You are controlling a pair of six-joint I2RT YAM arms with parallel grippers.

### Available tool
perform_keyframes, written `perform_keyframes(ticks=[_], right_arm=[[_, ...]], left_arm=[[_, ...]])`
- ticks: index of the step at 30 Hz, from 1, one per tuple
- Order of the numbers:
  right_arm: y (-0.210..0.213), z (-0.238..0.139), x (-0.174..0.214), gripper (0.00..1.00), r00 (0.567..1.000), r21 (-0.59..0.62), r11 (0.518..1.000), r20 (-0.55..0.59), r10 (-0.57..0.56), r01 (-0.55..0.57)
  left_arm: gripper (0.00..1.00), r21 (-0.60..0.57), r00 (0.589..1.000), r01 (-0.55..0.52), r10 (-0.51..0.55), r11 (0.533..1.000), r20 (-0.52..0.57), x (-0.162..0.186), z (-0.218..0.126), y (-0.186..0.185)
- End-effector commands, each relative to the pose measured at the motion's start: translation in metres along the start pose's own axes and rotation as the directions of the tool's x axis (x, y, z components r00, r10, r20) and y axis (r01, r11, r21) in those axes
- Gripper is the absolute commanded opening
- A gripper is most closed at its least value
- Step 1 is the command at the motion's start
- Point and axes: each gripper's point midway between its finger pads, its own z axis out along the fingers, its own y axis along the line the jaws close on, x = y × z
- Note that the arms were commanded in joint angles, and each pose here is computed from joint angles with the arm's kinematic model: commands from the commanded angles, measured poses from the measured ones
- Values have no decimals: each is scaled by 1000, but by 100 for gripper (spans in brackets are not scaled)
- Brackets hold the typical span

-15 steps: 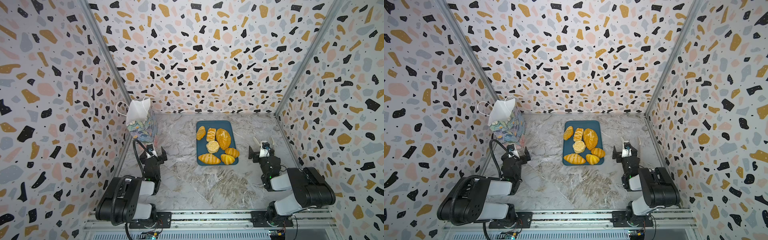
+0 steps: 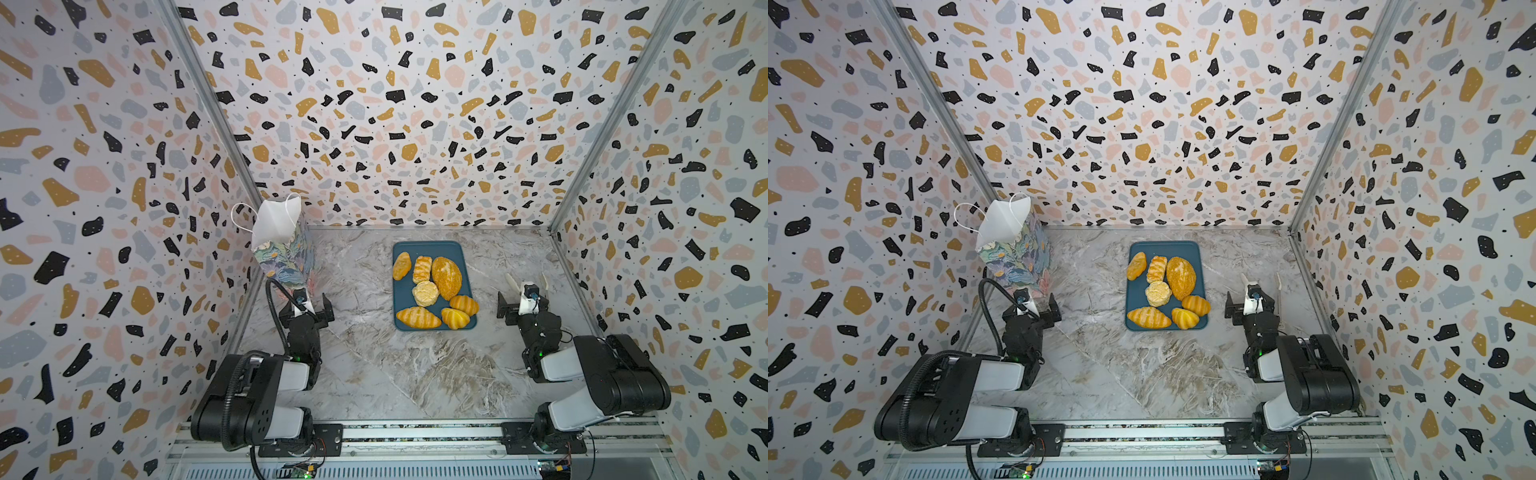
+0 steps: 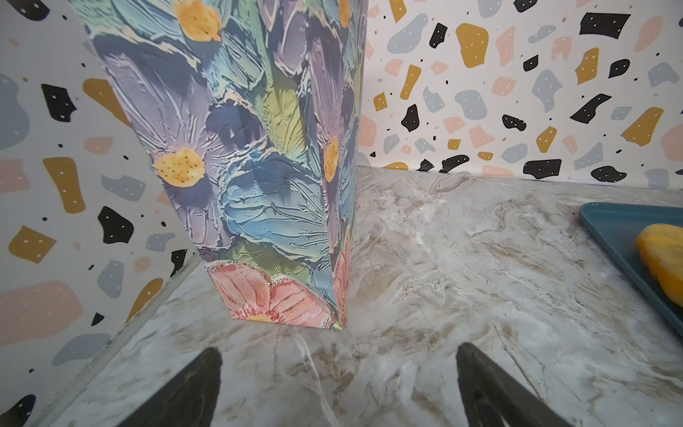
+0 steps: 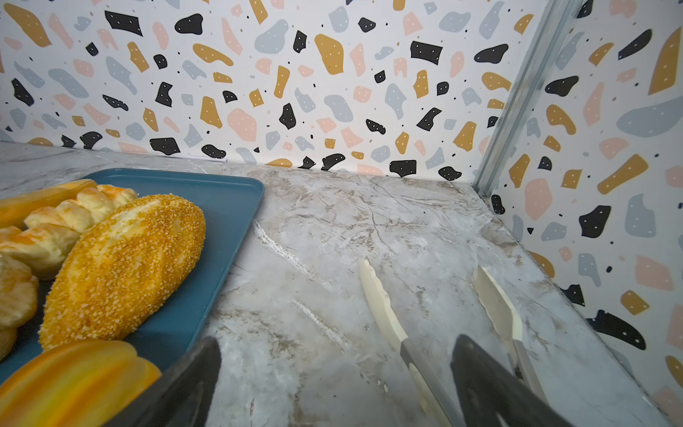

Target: Place the fake bread into the paper bag

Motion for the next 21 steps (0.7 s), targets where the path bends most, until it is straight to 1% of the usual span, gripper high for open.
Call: perform_keyframes(ticks=[1, 18, 20, 21], right_arm=[[0, 2, -6, 99, 1000, 3, 1000, 16, 3, -3], [0, 2, -6, 99, 1000, 5, 1000, 16, 1, -1], [5, -1, -7, 99, 999, -22, 1000, 28, -17, 18], [6, -2, -7, 99, 999, -16, 1000, 30, -23, 23]], left_arm=[[99, 2, 999, 8, -8, 1000, 42, -13, 3, -1], [99, -1, 999, 8, -8, 1000, 41, -14, 4, 0], [100, -2, 999, 6, -6, 1000, 40, -13, 4, 0], [99, -1, 999, 7, -7, 1000, 40, -13, 4, 0]])
